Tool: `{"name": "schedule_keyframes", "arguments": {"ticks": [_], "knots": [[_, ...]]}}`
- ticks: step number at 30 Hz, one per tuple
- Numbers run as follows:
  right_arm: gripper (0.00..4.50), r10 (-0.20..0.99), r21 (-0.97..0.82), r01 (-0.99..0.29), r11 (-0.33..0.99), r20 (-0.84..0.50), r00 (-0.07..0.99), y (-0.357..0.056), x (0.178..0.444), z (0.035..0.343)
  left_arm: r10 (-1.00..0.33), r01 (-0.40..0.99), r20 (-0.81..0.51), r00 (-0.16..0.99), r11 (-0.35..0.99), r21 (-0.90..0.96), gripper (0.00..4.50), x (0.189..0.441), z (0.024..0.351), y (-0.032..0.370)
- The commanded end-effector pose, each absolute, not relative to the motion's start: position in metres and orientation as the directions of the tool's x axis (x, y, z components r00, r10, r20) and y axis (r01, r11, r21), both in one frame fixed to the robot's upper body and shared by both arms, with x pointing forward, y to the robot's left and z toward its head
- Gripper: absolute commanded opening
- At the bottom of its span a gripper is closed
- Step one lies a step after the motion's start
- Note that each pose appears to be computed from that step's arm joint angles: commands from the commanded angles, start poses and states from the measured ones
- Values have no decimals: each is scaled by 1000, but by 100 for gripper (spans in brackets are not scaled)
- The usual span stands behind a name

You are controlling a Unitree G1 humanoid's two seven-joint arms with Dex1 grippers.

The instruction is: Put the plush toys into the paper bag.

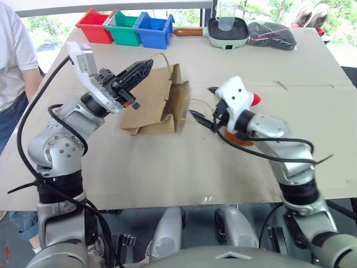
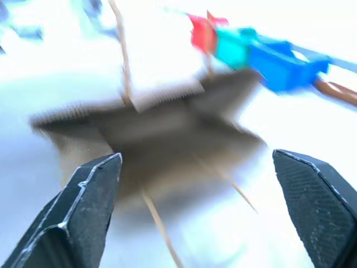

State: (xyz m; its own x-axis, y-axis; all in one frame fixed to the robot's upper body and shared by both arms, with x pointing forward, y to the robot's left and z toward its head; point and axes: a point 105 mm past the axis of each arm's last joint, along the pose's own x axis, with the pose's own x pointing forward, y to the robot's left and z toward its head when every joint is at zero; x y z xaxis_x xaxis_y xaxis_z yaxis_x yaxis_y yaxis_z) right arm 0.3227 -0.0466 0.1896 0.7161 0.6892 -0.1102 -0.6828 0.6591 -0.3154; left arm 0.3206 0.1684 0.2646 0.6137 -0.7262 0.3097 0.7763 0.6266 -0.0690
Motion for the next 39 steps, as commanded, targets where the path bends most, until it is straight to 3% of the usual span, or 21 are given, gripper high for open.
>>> {"name": "schedule_keyframes", "arguments": {"ticks": [1,4,6,9,11,15,17,23,29,35,38,39], "knots": [[424,579,-337,-637,694,-264,771,-89,316,170,-739,792,334,585,610,-37,0,316,272,166],[424,489,-322,-651,687,-458,742,-120,308,130,-756,811,335,562,583,-46,0,315,271,163],[424,478,-303,-673,675,-515,712,-124,305,114,-770,824,330,545,566,-40,0,314,270,162],[349,459,-322,-662,677,-518,722,-127,310,108,-793,845,325,515,533,-38,0,313,270,160],[261,470,-325,-641,696,-468,748,-127,315,120,-819,871,319,476,490,-43,0,310,269,158],[56,613,-343,-675,654,-284,738,-114,306,160,-852,899,304,426,435,-42,0,308,269,153],[4,666,-347,-695,630,-219,713,-106,300,175,-860,908,305,409,416,-46,0,309,270,150],[4,767,-362,-760,540,-160,621,-61,305,196,-877,932,321,358,359,-58,0,312,273,138],[4,813,-450,-798,401,-228,537,1,336,183,-897,956,332,291,290,-52,0,312,277,120],[4,881,-359,-883,302,-248,402,51,352,164,-905,965,339,258,258,-44,0,310,276,107],[175,907,-293,-902,315,-186,377,59,359,161,-896,960,348,275,275,-49,0,306,276,112],[206,911,-293,-903,314,-177,373,59,359,161,-892,957,351,284,285,-50,0,305,277,115]]}}
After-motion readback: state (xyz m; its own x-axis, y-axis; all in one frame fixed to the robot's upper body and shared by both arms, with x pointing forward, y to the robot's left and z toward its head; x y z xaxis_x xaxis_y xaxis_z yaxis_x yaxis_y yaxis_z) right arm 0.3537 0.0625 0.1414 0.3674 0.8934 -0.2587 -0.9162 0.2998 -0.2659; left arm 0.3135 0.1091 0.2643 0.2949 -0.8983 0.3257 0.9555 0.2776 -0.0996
